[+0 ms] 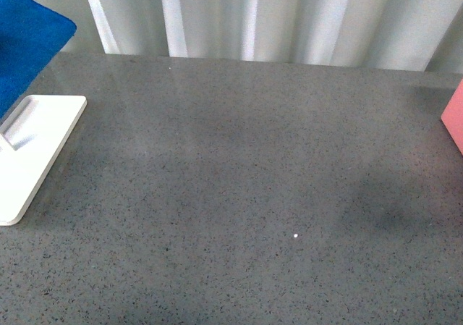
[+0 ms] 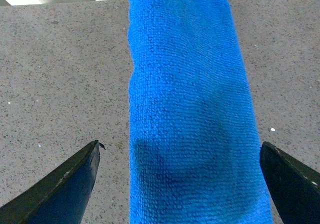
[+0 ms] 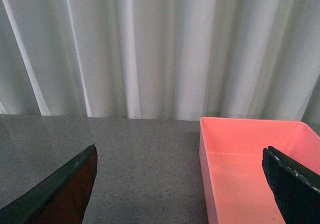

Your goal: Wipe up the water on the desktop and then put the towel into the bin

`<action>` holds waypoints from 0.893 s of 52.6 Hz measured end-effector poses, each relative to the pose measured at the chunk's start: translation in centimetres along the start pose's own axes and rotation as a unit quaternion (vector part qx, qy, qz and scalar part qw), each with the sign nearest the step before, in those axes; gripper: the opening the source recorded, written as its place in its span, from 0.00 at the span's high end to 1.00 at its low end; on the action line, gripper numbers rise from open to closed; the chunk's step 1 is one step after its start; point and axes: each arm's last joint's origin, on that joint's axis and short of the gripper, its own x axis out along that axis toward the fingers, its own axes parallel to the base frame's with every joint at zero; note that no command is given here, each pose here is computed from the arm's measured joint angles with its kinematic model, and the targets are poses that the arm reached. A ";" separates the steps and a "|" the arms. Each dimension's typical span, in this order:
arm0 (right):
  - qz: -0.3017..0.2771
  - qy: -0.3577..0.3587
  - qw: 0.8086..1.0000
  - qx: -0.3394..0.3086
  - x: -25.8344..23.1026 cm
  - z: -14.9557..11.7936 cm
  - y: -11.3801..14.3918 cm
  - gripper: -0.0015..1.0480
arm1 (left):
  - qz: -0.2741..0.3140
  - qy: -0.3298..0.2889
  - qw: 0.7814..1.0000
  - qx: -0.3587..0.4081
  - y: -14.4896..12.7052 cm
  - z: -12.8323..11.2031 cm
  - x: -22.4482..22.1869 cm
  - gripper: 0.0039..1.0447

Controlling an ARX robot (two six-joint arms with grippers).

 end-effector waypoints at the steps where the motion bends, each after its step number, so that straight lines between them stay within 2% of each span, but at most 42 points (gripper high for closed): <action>1: 0.000 0.000 1.000 0.000 0.0 0.0 0.0 0.07 | 0.004 -0.003 1.000 0.003 0.0 0.0 0.2 0.06; 14: 0.000 0.000 1.000 0.000 0.0 0.0 0.0 0.07 | 0.006 -0.018 1.000 0.017 -0.3 -0.6 0.7 0.06; 40: 0.000 0.000 1.000 0.000 0.0 0.0 0.0 0.07 | 0.004 0.007 0.999 0.037 -1.1 -2.3 1.5 0.07; 42: 0.000 0.000 1.000 0.000 0.0 0.0 0.0 0.07 | 0.003 0.009 0.999 0.038 -1.2 -2.4 1.6 0.10; 47: 0.000 0.000 1.000 0.000 0.0 0.0 0.0 0.07 | 0.001 0.011 0.999 0.038 -1.2 -2.6 1.7 0.29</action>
